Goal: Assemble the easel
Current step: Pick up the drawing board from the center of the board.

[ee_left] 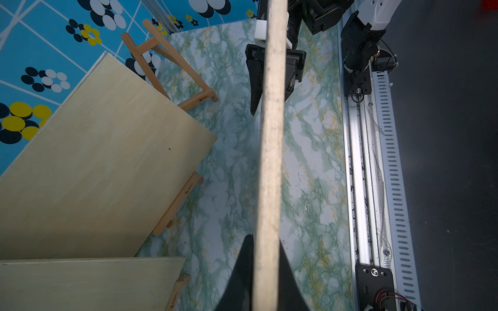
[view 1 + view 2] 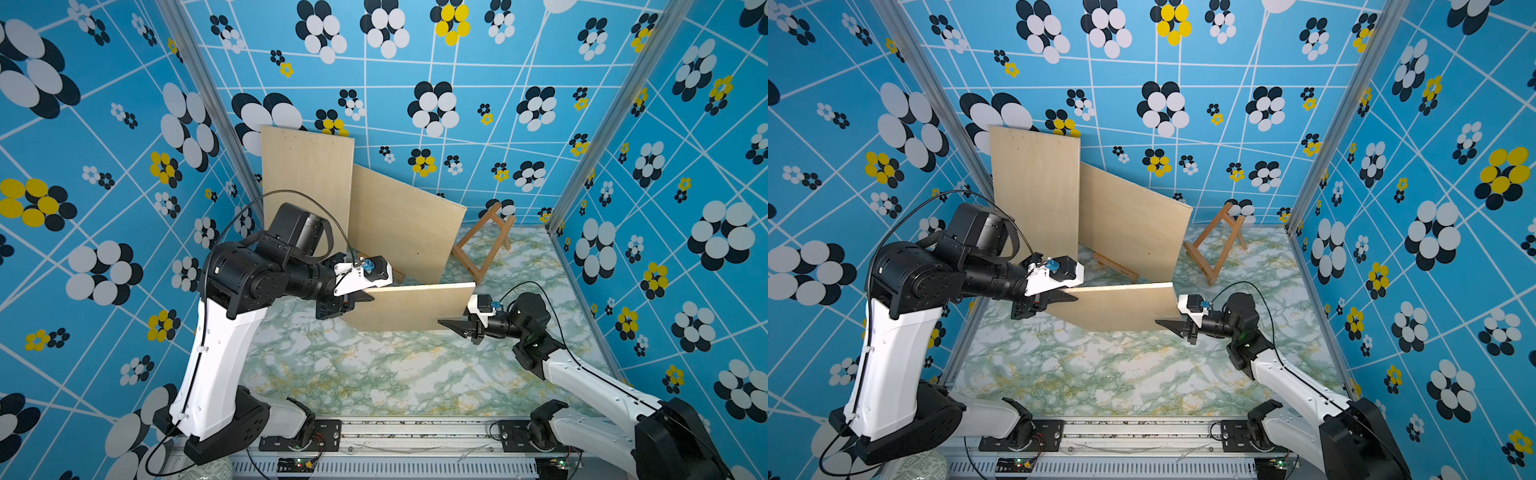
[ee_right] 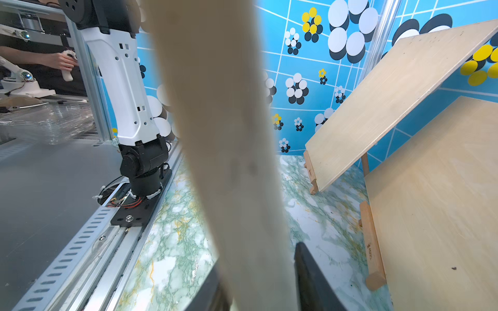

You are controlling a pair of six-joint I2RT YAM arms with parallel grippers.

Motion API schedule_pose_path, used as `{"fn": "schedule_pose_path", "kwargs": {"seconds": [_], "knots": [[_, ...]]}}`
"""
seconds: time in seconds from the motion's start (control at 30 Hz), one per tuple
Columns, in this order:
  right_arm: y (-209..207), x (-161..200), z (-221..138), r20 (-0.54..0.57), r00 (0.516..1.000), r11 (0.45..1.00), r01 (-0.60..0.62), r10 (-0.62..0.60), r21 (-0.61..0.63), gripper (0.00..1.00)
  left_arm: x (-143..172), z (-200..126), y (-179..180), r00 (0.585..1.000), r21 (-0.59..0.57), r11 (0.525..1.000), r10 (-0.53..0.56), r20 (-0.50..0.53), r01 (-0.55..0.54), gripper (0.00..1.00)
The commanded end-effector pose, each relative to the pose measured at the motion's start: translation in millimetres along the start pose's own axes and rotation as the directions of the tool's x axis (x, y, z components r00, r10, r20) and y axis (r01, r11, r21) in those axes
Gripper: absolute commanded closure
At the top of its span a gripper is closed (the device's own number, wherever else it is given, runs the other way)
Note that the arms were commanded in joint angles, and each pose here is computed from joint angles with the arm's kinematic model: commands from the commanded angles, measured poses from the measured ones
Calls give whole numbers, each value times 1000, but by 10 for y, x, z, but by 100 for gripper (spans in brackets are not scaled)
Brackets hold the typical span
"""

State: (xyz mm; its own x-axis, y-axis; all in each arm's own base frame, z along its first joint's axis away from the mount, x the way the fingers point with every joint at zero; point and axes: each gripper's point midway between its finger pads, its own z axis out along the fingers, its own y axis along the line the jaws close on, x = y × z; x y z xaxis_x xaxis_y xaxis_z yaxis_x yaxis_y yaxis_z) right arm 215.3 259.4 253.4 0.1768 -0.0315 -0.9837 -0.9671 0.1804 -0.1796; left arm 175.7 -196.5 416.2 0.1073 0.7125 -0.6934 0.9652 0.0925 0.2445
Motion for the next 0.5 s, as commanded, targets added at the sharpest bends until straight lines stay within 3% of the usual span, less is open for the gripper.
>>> {"fn": "schedule_pose_path", "kwargs": {"seconds": [0.0,0.13,0.4,0.43,0.47], "knots": [[449,78,74,-18,997,969,-83,81,-233,75,-233,302,466,979,-7,987,-161,124,163,100],[460,65,86,-8,998,969,-69,69,-236,100,-230,338,502,978,-2,985,-171,122,173,100],[416,-3,42,8,997,983,-74,76,-166,100,-191,383,641,973,-29,979,-196,122,201,100],[378,-14,37,13,996,987,-87,89,-135,100,-186,386,684,973,-43,979,-193,123,200,92],[353,-23,30,19,995,988,-99,101,-116,100,-189,379,725,967,-54,972,-220,131,228,74]]}}
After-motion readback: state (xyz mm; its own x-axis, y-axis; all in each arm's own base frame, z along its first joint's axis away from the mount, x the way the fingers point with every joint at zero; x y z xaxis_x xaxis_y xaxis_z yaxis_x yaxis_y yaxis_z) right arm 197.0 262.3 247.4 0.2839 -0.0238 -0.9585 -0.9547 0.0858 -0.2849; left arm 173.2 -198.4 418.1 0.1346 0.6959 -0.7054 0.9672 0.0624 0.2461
